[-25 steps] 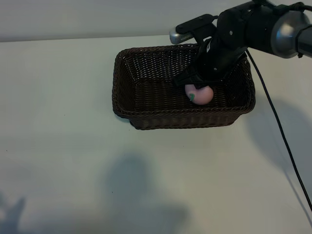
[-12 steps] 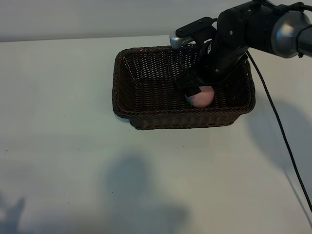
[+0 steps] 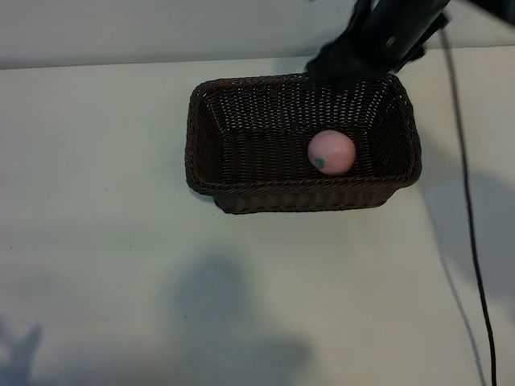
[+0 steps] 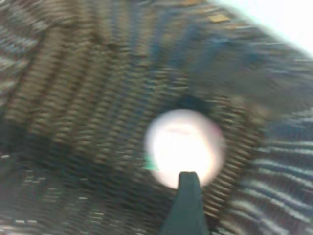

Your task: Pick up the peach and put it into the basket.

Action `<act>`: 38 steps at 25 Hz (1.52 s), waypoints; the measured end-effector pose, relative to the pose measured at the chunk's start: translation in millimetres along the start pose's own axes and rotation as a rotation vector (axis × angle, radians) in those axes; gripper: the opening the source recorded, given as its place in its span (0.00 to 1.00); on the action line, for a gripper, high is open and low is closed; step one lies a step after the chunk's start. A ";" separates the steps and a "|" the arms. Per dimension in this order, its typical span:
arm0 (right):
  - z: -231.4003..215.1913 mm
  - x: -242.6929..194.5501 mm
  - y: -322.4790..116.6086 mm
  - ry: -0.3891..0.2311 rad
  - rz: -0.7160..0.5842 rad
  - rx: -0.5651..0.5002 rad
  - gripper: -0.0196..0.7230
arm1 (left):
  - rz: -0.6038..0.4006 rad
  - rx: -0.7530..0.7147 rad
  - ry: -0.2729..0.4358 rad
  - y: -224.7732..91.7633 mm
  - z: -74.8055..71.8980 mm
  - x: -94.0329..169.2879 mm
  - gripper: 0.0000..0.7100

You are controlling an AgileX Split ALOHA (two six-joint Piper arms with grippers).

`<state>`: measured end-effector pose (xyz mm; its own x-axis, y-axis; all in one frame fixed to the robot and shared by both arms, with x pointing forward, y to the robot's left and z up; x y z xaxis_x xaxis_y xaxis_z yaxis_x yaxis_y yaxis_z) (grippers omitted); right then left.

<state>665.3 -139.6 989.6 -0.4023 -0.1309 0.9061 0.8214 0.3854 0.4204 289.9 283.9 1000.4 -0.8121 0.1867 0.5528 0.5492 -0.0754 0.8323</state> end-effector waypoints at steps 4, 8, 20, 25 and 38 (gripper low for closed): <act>-58.5 4.5 -15.0 -0.054 0.060 -0.102 0.83 | 0.000 0.001 0.000 0.0 0.0 0.0 0.75; -129.0 11.0 -39.9 -0.116 0.103 -0.230 0.82 | 0.000 0.001 0.000 0.0 0.0 0.0 0.75; -235.6 34.9 -111.7 -0.127 0.165 -0.548 0.82 | 0.000 0.001 0.000 0.0 0.0 0.0 0.75; -227.6 65.5 -100.6 -0.121 0.083 -0.554 0.82 | 0.000 0.001 0.000 0.0 0.0 0.0 0.75; -133.6 275.1 -122.7 -0.258 -0.379 -0.449 0.82 | 0.000 0.001 0.000 0.0 0.0 0.0 0.75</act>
<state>507.8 -344.9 1193.7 -0.7361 0.0622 0.6740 0.6702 -0.0718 0.7387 289.9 283.9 1000.4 -0.8121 0.1867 0.5528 0.5493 -0.0747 0.8323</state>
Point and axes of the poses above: a point on each arm's last joint axis where the gripper is mounted, x pointing back along that axis away from the gripper, z along the wrist's bending axis when the last joint is at zero, y = z × x, the point moved 8 cm from there along -x, pointing out along that axis toward the gripper, and after that the axes turned 4 degrees about x, right-handed, at the moved point
